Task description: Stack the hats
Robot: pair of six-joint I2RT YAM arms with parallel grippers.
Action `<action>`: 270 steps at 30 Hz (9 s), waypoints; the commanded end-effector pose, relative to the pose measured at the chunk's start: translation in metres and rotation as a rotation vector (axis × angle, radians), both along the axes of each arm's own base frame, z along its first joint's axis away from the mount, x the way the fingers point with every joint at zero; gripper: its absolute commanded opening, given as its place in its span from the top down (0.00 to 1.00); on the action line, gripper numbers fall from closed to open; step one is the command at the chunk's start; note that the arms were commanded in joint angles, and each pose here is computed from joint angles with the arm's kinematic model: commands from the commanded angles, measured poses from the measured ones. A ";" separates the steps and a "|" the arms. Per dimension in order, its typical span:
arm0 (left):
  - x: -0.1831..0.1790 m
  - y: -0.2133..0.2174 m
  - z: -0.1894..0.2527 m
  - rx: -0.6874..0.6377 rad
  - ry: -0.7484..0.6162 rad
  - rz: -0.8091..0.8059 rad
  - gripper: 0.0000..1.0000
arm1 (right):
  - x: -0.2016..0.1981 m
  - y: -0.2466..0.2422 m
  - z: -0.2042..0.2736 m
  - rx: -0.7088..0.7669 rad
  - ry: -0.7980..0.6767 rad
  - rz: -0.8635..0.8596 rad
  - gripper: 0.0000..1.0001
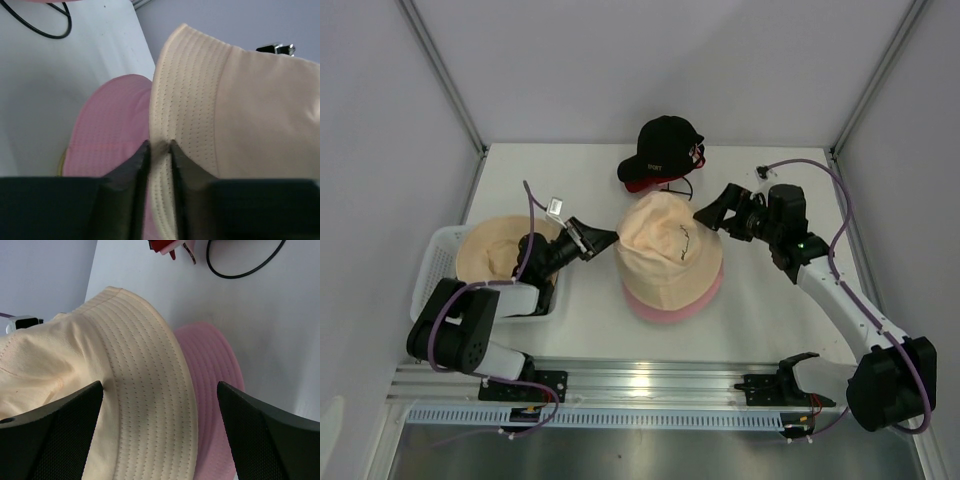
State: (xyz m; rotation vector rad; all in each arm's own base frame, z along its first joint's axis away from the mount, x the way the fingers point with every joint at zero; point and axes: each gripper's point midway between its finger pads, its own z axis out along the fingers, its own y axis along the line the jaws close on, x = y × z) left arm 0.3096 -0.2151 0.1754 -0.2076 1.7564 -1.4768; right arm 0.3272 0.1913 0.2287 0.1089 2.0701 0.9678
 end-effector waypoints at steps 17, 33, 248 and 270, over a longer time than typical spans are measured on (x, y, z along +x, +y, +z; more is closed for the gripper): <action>0.000 0.010 0.024 0.038 -0.123 0.058 0.99 | -0.024 -0.026 -0.012 0.089 0.081 -0.198 0.09; -0.003 0.008 0.013 0.070 -0.104 0.056 0.99 | -0.032 -0.011 -0.022 0.231 0.080 -0.150 0.30; -0.030 -0.053 0.180 0.124 -0.305 0.058 0.99 | -0.005 -0.094 0.077 -0.012 -0.176 -0.331 0.01; -0.068 0.007 0.031 0.198 -0.114 0.208 0.99 | -0.009 -0.078 -0.001 0.001 0.053 -0.365 0.01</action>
